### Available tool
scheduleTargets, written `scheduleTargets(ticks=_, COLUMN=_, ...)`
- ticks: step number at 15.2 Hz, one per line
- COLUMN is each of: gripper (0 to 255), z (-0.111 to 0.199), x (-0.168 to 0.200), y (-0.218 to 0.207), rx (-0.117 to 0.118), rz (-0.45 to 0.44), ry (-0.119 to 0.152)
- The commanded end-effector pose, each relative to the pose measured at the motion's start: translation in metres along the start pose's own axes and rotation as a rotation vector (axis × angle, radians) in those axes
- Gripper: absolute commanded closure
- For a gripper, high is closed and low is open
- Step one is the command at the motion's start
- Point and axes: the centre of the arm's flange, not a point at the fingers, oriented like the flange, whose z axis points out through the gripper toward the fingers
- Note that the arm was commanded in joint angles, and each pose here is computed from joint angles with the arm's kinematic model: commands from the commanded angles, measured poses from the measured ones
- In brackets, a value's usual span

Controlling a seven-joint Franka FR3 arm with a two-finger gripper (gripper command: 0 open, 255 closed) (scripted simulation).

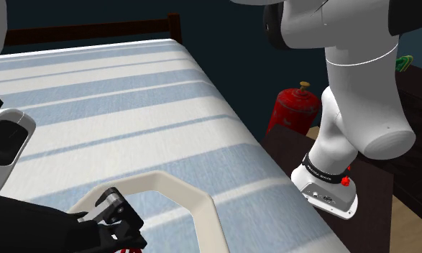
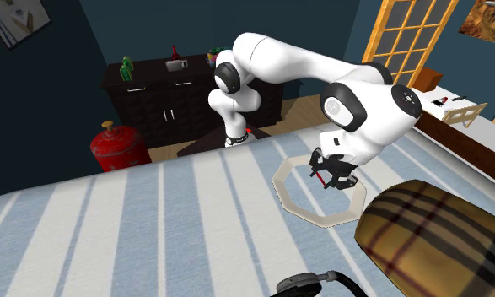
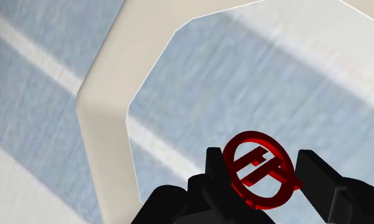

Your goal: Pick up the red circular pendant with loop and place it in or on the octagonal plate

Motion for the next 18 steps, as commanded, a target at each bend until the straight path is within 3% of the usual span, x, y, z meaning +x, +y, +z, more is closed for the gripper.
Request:
scheduleTargets(ticks=1, gripper=255, z=0.0, x=0.0, y=0.0, rx=0.0, rz=0.0, ry=0.0)
scheduleTargets(ticks=2, gripper=0, z=0.0, x=0.0, y=0.0, rx=0.0, rz=0.0, ry=0.0)
scheduleTargets(ticks=7, gripper=0, z=0.0, x=0.0, y=0.0, rx=0.0, rz=0.0, ry=0.0)
scheduleTargets(ticks=11, gripper=0, z=-0.05, x=0.0, y=0.0, rx=0.0, rz=0.0, ry=0.0)
scheduleTargets(ticks=18, gripper=0, z=-0.05, x=0.0, y=0.0, rx=0.0, rz=0.0, ry=0.0)
